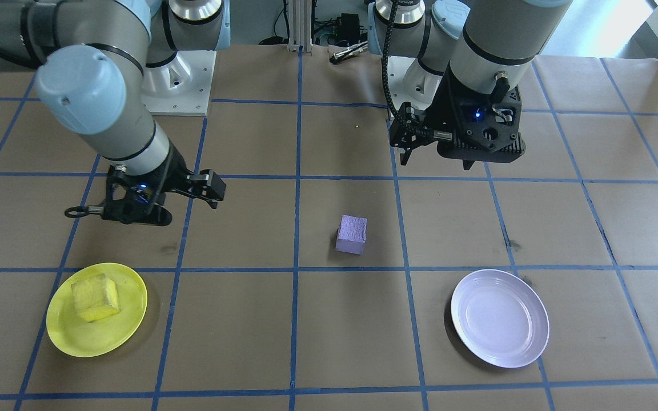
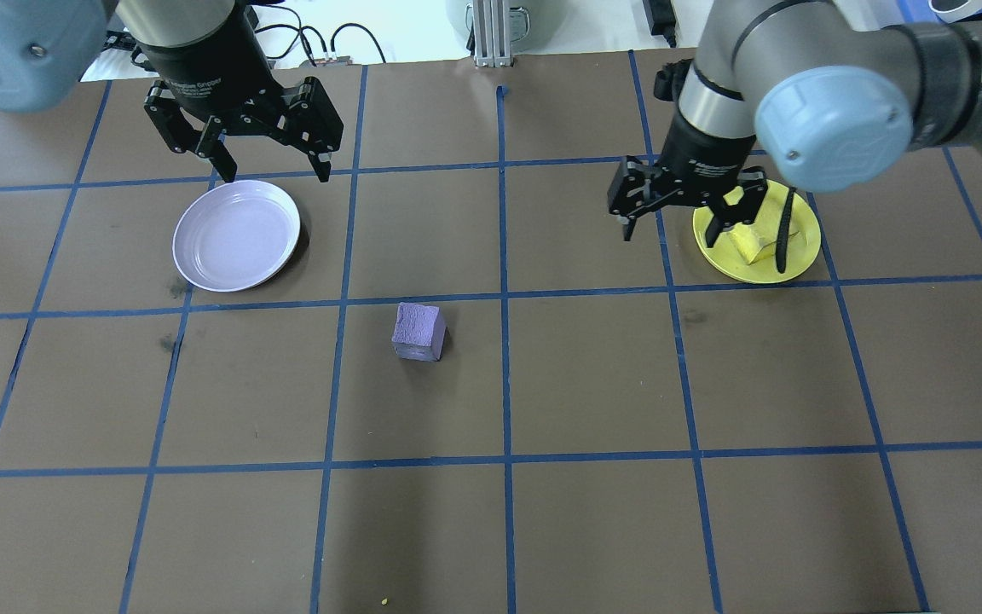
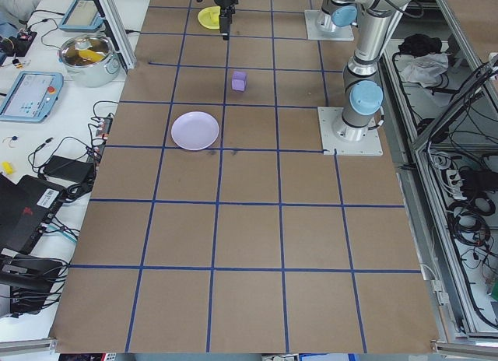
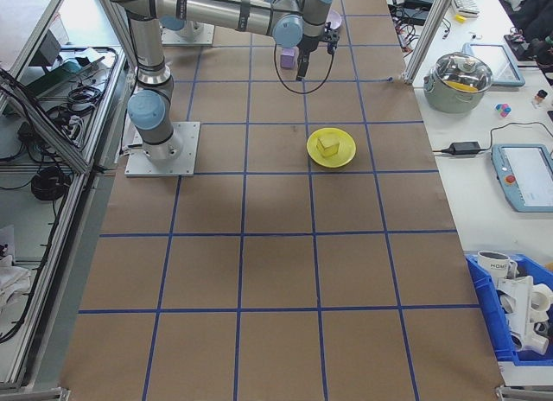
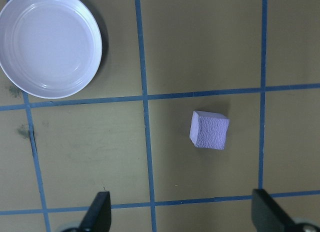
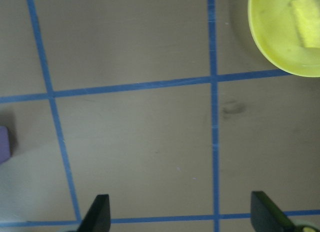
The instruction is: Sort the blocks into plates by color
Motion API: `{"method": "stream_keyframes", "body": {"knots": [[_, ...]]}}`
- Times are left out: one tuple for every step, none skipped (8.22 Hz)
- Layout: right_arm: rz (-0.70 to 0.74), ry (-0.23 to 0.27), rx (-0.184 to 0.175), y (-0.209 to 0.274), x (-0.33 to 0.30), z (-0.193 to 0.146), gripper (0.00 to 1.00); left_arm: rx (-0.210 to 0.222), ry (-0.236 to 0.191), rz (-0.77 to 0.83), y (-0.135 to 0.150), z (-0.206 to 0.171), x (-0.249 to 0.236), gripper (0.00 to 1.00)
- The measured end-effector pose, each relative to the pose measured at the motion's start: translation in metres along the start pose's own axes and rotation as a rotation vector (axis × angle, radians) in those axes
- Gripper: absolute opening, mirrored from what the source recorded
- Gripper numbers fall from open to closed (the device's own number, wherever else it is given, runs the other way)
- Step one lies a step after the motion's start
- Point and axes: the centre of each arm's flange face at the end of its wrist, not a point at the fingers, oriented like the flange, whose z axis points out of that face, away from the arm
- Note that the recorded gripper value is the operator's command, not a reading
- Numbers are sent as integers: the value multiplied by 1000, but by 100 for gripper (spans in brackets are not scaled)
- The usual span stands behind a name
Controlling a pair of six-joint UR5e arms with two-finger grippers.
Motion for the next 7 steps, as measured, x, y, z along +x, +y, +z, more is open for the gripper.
{"method": "stream_keyframes", "body": {"knots": [[-45, 37, -27, 7, 27, -13, 100, 3, 1, -35, -4, 11, 7, 100], [-79, 72, -53, 20, 47, -29, 100, 11, -1, -44, -9, 27, 24, 100], [-100, 111, -57, 34, 59, -45, 100, 12, -6, -28, -9, 46, 49, 100], [-112, 136, -43, 47, 64, -59, 100, -1, -12, 2, -5, 68, 70, 100], [-113, 145, -22, 54, 65, -69, 100, -17, -16, 25, 0, 92, 82, 100], [-108, 152, 16, 56, 65, -76, 100, -11, -17, 63, 6, 115, 86, 100], [-104, 153, 71, 53, 64, -84, 100, 15, -15, 118, 11, 139, 86, 100]]}}
